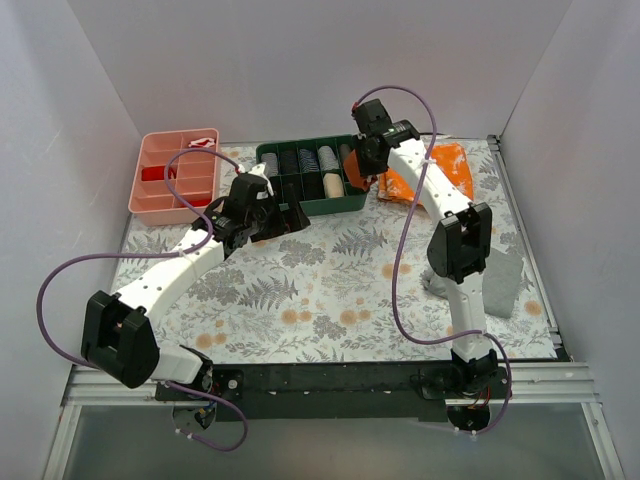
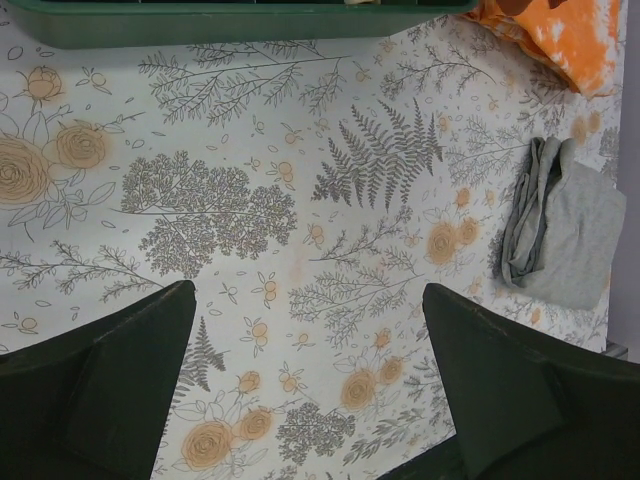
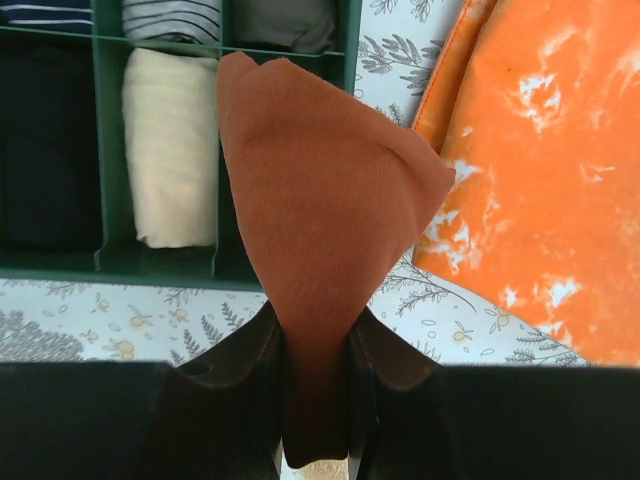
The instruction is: Roll the underwear
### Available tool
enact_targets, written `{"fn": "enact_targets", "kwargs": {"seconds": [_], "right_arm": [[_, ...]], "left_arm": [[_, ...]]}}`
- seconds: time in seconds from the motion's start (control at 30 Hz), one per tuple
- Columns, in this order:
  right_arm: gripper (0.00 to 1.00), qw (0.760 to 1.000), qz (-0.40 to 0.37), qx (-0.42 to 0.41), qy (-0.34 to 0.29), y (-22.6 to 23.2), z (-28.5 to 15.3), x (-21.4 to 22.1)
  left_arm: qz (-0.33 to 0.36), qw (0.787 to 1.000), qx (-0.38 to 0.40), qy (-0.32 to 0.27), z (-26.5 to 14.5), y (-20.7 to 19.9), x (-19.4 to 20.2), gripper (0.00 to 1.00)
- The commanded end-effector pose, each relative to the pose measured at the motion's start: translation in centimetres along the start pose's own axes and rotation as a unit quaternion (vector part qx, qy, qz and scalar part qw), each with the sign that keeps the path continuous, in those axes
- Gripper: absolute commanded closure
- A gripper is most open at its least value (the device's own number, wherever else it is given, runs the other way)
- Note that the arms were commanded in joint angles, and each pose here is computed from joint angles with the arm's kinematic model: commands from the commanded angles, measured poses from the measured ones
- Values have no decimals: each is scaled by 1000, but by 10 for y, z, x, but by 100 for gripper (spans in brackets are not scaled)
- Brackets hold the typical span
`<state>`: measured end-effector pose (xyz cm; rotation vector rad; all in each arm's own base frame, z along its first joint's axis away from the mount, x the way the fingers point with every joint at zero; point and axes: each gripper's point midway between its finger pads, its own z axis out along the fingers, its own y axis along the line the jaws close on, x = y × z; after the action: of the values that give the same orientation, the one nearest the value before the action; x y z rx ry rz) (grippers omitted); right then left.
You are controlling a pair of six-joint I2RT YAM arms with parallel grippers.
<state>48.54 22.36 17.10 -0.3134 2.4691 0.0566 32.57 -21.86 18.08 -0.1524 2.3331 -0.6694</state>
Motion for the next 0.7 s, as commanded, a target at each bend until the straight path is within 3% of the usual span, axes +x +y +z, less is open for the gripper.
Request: {"fn": "enact_targets", "kwargs": {"seconds": [0.0,0.23,0.67], "right_arm": [[99,1000,-14,18,-15,-7,19,-9],[99,999,-23,14,-33,-1,43,-17],[99,993,-108,-44,34,43,67,33]], "left_arm": [[13,1000,8,-4,-6,-1,-11,2],[1,1000,4,5,-4,9,-5,2],[-18,1000,10,15,-5,15,8,2]]}}
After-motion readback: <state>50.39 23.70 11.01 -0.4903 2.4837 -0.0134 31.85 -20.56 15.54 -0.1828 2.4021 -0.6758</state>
